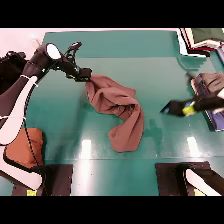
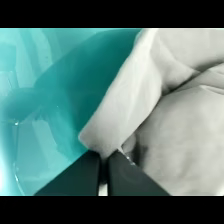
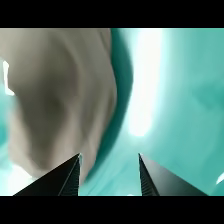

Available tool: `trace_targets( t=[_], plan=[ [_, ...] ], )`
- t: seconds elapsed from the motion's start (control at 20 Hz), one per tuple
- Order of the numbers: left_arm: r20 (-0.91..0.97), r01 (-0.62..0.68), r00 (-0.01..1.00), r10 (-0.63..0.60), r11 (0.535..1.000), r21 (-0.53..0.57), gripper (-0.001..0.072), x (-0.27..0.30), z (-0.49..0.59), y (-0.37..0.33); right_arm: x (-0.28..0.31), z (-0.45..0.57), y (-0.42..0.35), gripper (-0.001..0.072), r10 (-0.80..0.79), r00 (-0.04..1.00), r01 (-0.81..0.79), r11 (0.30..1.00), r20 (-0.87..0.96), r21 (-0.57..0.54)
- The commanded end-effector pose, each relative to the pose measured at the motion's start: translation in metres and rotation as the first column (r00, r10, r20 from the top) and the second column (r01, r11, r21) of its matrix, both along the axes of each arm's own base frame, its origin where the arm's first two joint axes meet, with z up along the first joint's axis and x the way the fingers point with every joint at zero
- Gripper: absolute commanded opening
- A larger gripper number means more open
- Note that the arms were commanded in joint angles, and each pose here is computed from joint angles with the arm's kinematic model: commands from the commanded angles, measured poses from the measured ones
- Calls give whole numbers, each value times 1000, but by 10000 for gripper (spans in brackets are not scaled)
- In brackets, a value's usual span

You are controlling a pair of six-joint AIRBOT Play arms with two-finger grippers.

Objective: Fold the shirts.

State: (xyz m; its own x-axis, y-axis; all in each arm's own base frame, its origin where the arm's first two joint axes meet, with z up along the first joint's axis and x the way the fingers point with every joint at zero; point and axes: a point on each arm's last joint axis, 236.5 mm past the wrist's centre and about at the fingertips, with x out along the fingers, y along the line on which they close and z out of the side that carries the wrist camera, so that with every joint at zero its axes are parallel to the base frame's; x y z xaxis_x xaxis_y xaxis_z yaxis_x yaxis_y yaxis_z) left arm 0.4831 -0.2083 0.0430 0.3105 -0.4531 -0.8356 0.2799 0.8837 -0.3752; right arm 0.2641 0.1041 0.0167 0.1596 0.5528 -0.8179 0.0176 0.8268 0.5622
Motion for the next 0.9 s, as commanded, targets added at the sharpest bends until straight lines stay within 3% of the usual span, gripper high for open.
trace_targets(
  t=[0.0, 0.25, 0.35, 0.4, 0.5, 0.65, 0.85],
  plan=[
    [8, 8, 1000, -8, 1000, 9, 29, 0, 7, 2, -42, -66, 46, 418, -7, 988, 32, 987, -155, 158],
    [3, 10, 1000, -10, 1000, 11, 29, -1, 6, 2, -38, -96, 92, 415, 82, 978, -48, 982, -190, 181],
    [3, 10, 1000, -10, 1000, 11, 29, -1, 6, 2, -27, -101, 99, 382, 102, 978, -71, 983, -184, 169],
    [4, 10, 1000, -10, 1000, 11, 29, -1, 6, 2, -20, -101, 102, 288, 105, 980, -76, 983, -172, 165],
    [5, 10, 1000, -10, 1000, 11, 29, -1, 7, 2, -2, -91, 104, 21, 117, 987, -99, 982, -108, 161],
    [96, 11, 995, -13, 1000, 23, 29, 4, 47, 8, 31, -49, 84, 20, 125, 991, -130, 987, 54, 95],
    [470, -23, 883, -6, 998, 57, 29, -3, 211, 35, 70, 91, 16, 20, 112, 906, -92, 993, 407, -69]
  ],
)
